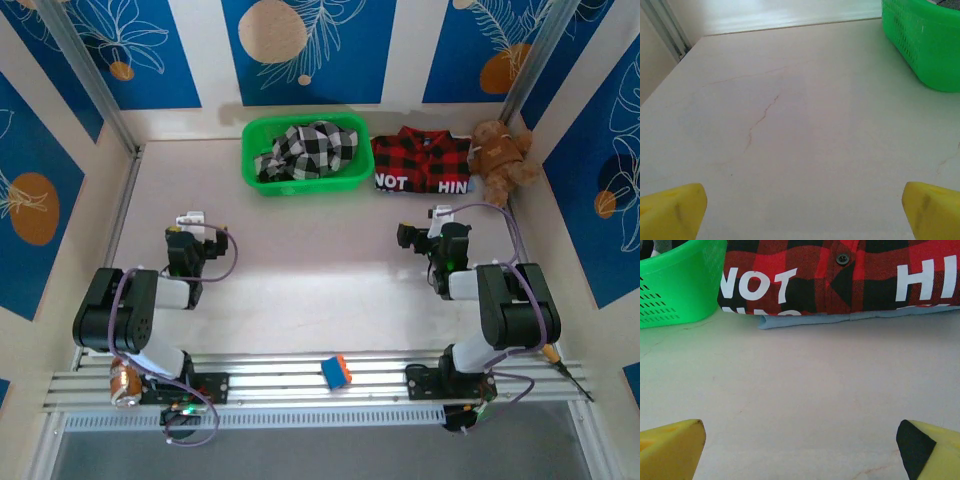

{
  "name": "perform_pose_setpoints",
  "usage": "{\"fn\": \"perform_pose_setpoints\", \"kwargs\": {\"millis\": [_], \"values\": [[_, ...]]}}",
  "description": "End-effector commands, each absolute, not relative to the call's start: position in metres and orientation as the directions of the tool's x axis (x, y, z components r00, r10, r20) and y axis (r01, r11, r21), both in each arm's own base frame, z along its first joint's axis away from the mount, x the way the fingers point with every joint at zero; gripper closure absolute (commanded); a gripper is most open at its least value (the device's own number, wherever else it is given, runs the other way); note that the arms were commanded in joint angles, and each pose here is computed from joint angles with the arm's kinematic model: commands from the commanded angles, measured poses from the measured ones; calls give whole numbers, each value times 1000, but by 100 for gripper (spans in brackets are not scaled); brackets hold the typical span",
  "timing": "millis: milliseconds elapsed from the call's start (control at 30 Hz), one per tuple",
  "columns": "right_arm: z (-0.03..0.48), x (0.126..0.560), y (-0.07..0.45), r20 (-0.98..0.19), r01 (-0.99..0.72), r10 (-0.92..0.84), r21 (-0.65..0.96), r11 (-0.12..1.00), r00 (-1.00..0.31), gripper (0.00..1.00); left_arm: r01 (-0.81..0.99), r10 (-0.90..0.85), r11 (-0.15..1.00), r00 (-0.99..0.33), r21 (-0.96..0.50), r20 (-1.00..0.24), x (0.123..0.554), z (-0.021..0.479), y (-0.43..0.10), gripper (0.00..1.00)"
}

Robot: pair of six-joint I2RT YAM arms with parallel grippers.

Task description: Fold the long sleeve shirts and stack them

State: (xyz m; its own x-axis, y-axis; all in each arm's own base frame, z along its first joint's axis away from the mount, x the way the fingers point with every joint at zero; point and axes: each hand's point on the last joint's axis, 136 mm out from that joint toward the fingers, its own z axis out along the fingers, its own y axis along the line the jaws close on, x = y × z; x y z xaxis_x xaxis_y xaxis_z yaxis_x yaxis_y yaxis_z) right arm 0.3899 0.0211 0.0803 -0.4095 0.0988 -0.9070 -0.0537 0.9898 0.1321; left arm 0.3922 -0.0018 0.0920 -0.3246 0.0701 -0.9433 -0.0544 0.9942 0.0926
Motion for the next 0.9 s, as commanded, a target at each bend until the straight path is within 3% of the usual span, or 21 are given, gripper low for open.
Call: {"fn": "perform_pose_setpoints", "kwargs": {"millis": [0,700,867], "values": [[94,397,22,-923,-77,82,119,990,-375,1,-70,54,994,-310,79,-949,392,94,-1,0],[95,396,22,-923,-80,85,123,989,-375,1,-54,54,996,-306,74,-950,393,95,-4,0],[123,395,40,-898,-83,12,54,995,-440,1,-13,69,996,-453,84,-889,412,129,-11,0]]}}
